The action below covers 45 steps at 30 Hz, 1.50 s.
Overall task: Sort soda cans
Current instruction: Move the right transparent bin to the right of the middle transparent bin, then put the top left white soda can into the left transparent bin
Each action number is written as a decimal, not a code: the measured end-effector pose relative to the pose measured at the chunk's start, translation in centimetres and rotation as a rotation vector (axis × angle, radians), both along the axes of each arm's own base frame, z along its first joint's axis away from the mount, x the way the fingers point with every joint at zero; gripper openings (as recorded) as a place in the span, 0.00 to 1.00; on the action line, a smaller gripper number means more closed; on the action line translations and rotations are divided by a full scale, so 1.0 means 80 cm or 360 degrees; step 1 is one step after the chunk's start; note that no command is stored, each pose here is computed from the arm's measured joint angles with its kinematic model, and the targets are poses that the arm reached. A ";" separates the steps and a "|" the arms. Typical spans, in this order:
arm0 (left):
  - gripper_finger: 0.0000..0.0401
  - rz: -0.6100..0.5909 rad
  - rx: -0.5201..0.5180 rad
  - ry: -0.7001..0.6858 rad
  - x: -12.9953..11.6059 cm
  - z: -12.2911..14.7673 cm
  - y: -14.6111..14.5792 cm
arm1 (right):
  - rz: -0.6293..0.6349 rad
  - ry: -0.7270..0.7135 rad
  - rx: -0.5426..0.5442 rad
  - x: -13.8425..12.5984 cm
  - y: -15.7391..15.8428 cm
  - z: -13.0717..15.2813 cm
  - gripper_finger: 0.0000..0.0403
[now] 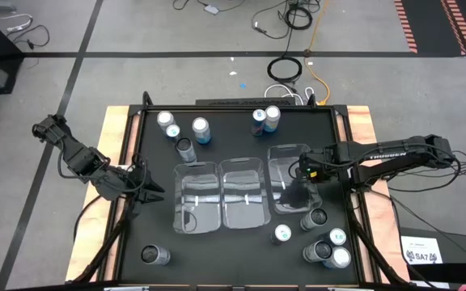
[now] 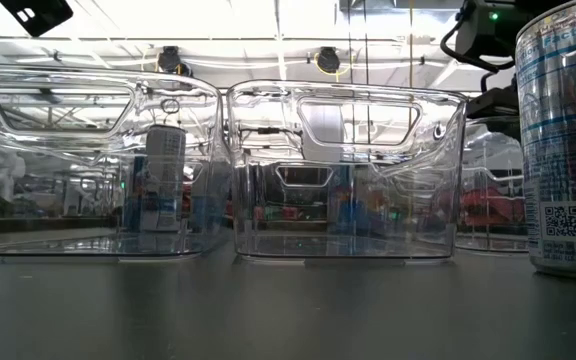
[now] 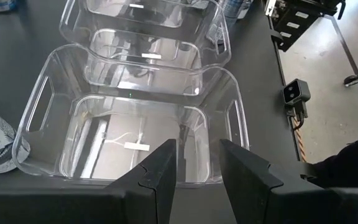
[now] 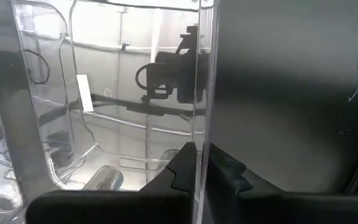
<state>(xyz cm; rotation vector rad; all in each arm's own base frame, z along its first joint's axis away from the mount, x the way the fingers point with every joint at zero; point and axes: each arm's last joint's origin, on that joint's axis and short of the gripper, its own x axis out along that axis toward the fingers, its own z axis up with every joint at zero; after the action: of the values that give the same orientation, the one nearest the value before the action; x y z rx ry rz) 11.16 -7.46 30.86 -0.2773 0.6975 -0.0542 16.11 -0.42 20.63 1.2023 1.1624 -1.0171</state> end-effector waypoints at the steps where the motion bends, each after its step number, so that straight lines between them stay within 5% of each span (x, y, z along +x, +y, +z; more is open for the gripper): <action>1: 0.33 0.0000 0.0000 0.0000 0.000 0.000 0.000 | -0.0001 -0.0001 0.0000 0.000 0.000 0.000 0.07; 10: 0.33 0.0011 -0.0003 -0.0018 0.001 0.001 0.000 | 0.0014 -0.0073 -0.0043 0.000 -0.001 0.006 0.18; 19: 0.33 0.0090 0.0050 -0.0064 0.003 0.001 0.001 | 0.0075 -0.0290 -0.0234 -0.008 -0.004 0.075 0.25; 29: 0.33 0.0423 0.0267 -0.0234 0.021 0.001 -0.001 | 0.0196 -0.0434 -0.0417 -0.011 -0.007 0.126 0.25; 35: 0.33 0.0831 0.0234 -0.0206 0.049 -0.014 0.005 | 0.0291 -0.0493 -0.0516 -0.002 -0.009 0.129 0.25; 45: 0.52 0.1065 0.0202 -0.0285 0.110 -0.032 0.004 | 0.0474 -0.0444 -0.0561 0.006 -0.009 0.124 0.25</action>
<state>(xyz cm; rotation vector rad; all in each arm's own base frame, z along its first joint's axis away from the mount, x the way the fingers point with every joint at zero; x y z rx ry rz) 19.97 -7.17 28.34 -0.3672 0.4018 0.5942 16.58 -1.13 30.55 0.8301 0.8671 -0.7604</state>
